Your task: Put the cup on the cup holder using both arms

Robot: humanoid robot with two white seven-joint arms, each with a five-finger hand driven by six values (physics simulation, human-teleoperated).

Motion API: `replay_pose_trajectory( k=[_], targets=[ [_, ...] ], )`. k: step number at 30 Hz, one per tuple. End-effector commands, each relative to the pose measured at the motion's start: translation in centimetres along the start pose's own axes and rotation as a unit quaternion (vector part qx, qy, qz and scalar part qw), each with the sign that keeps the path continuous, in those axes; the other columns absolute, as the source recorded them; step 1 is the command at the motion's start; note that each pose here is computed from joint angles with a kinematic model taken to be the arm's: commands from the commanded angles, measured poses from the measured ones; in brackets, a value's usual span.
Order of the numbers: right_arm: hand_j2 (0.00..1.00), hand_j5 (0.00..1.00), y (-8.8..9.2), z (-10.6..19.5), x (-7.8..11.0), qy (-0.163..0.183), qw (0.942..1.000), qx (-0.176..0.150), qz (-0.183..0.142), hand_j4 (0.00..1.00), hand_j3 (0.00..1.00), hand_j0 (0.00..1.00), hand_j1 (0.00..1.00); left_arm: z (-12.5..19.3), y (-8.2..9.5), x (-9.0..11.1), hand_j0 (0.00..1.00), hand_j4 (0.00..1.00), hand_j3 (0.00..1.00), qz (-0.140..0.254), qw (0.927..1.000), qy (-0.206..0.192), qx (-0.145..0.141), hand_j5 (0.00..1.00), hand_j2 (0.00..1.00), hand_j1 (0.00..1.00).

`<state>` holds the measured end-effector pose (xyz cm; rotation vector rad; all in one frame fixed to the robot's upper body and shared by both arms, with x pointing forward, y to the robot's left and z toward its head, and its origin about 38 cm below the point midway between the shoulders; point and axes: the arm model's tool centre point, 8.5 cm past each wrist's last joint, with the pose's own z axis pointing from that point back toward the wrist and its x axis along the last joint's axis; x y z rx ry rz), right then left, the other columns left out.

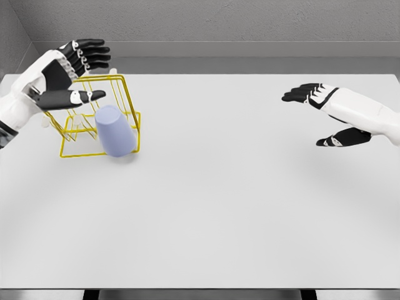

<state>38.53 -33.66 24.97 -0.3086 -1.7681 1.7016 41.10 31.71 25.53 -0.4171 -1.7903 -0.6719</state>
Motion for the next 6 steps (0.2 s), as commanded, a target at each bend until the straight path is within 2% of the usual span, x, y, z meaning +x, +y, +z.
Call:
replay_pose_trajectory(
  k=[1,2,3,5,6],
  targets=[
    [1.00,1.00,0.0,0.0,0.0,-0.001,1.0000,-0.002,-0.004,1.00,1.00,1.00,1.00,0.4,0.1,1.7,0.87,0.87,0.87,-0.022,0.9992,-0.033,-0.008,0.87,0.87,0.87],
    [1.00,1.00,0.0,0.0,0.2,-0.003,1.0000,-0.002,-0.003,1.00,1.00,1.00,1.00,1.1,0.2,1.9,0.96,0.96,0.96,-0.031,0.9991,-0.025,-0.011,0.96,0.96,0.96],
    [1.00,1.00,0.3,0.0,0.2,-0.003,1.0000,0.000,-0.006,1.00,1.00,1.00,1.00,1.6,0.4,1.7,1.00,1.00,1.00,-0.032,0.9992,-0.022,-0.005,1.00,1.00,1.00],
    [1.00,1.00,0.3,0.0,0.2,-0.003,1.0000,0.000,-0.006,1.00,1.00,1.00,1.00,2.8,1.0,1.8,1.00,1.00,1.00,-0.034,0.9990,-0.027,0.012,1.00,1.00,1.00],
    [1.00,1.00,0.4,0.1,0.1,-0.002,1.0000,0.000,-0.007,1.00,1.00,1.00,1.00,3.4,0.8,1.8,1.00,1.00,1.00,-0.041,0.9979,-0.049,0.013,1.00,1.00,1.00]
  ],
)
